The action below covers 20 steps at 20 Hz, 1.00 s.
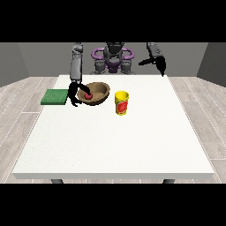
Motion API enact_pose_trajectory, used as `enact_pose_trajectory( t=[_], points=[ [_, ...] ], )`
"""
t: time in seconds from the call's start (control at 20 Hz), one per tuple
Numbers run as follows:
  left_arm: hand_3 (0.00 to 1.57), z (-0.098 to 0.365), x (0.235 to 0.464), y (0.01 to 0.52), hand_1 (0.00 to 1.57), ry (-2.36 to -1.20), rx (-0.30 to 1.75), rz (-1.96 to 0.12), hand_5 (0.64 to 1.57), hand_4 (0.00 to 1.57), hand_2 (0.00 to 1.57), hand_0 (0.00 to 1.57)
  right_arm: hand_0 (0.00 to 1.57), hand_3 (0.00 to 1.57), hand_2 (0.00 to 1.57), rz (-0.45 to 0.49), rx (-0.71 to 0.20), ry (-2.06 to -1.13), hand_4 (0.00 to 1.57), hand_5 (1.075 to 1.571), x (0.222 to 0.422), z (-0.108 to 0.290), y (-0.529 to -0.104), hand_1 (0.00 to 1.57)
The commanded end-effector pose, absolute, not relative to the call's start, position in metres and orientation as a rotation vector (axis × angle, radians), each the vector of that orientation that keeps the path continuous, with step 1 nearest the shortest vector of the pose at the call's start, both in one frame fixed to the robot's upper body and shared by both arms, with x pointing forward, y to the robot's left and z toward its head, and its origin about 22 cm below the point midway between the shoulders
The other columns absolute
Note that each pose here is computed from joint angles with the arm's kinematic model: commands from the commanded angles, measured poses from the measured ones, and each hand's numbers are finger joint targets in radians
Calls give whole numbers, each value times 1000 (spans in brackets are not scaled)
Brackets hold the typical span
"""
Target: Pick the cup and pour the ball into the bowl, then pick the bowl and place it on the pad
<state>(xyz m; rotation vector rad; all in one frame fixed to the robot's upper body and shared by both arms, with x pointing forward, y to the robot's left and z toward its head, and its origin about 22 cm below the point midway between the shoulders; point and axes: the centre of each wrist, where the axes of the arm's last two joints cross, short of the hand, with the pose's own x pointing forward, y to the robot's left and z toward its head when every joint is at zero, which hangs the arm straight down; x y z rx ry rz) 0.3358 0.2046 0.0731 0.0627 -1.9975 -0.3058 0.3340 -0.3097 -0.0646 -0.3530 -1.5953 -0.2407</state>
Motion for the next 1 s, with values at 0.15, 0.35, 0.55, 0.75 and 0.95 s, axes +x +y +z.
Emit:
enact_pose_trajectory(
  t=[0.15, 0.35, 0.55, 0.75, 0.95],
  points=[
    [0, 68, 335, 188, 0, -1954, -10, -348, 1507, 762, 0, 0, 1571, 1397, 1571, -108, -683, -1275, 916, 1565, 327, -78, -308, 1571],
    [0, 41, 338, 209, 0, -1829, 38, -240, 1423, 955, 0, 0, 1571, 1047, 1571, -43, -676, -1154, 862, 1567, 336, -72, -290, 1571],
    [0, -9, 315, 274, 0, -1713, 116, -163, 1419, 989, 0, 0, 1571, 966, 1571, 7, -635, -1086, 821, 1564, 365, -37, -273, 1571],
    [0, -18, 311, 283, 0, -1648, 176, -114, 1404, 1005, 0, 0, 1571, 891, 1571, 103, -592, -1073, 807, 1567, 371, -21, -272, 1571],
    [0, -19, 311, 281, 0, -1670, 187, -93, 1410, 999, 0, 0, 1571, 771, 1571, 12, -568, -1075, 794, 1570, 386, 16, -290, 1571]
  ],
)
